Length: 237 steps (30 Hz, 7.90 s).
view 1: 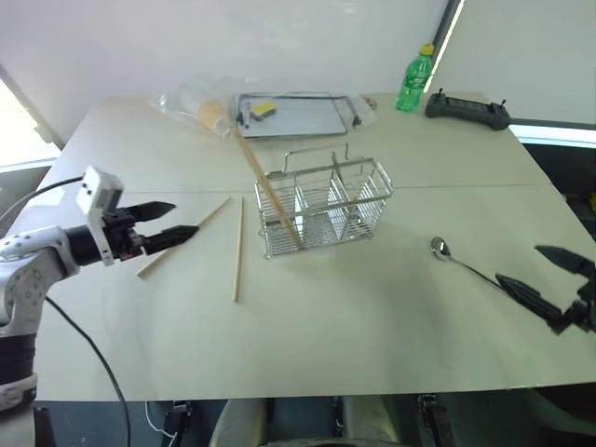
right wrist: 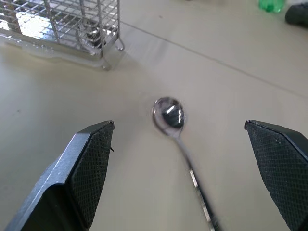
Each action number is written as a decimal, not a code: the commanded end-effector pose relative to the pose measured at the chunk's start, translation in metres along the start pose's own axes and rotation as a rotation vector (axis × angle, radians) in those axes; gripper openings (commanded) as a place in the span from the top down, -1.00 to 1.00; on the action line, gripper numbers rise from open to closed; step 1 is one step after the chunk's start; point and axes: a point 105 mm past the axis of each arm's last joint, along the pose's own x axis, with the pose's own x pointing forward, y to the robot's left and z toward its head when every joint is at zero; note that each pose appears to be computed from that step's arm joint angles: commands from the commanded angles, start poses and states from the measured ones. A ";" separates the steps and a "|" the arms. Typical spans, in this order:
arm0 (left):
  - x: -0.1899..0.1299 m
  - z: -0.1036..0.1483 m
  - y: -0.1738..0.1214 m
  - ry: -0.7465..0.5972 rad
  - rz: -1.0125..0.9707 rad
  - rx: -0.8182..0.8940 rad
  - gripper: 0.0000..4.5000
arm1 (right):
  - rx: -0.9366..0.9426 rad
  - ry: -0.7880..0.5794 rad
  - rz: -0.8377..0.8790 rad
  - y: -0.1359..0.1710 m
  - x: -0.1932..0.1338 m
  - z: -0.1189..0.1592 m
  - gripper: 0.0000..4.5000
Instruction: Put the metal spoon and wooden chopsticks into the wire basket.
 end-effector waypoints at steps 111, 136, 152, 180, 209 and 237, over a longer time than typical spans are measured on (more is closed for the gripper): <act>0.031 0.078 -0.048 -0.202 -0.190 0.237 -1.00 | 0.269 -0.681 0.036 0.061 0.179 0.177 -0.98; -0.013 0.006 0.074 0.324 0.145 0.250 -1.00 | 0.001 -0.114 0.562 0.099 0.032 0.107 -0.98; 0.075 -0.005 0.115 0.474 0.140 0.262 -1.00 | -0.011 -0.059 0.556 0.122 0.020 0.087 -0.98; 0.098 -0.031 0.126 0.577 0.336 0.197 0.50 | 0.099 -0.125 0.445 0.129 0.001 0.097 -1.00; 0.098 -0.046 0.125 0.595 0.350 0.168 -0.27 | 0.142 -0.181 0.390 0.116 0.005 0.106 -1.00; 0.016 0.216 0.120 -0.663 0.369 -0.027 0.95 | 0.159 -0.133 0.419 0.124 0.006 0.095 -1.00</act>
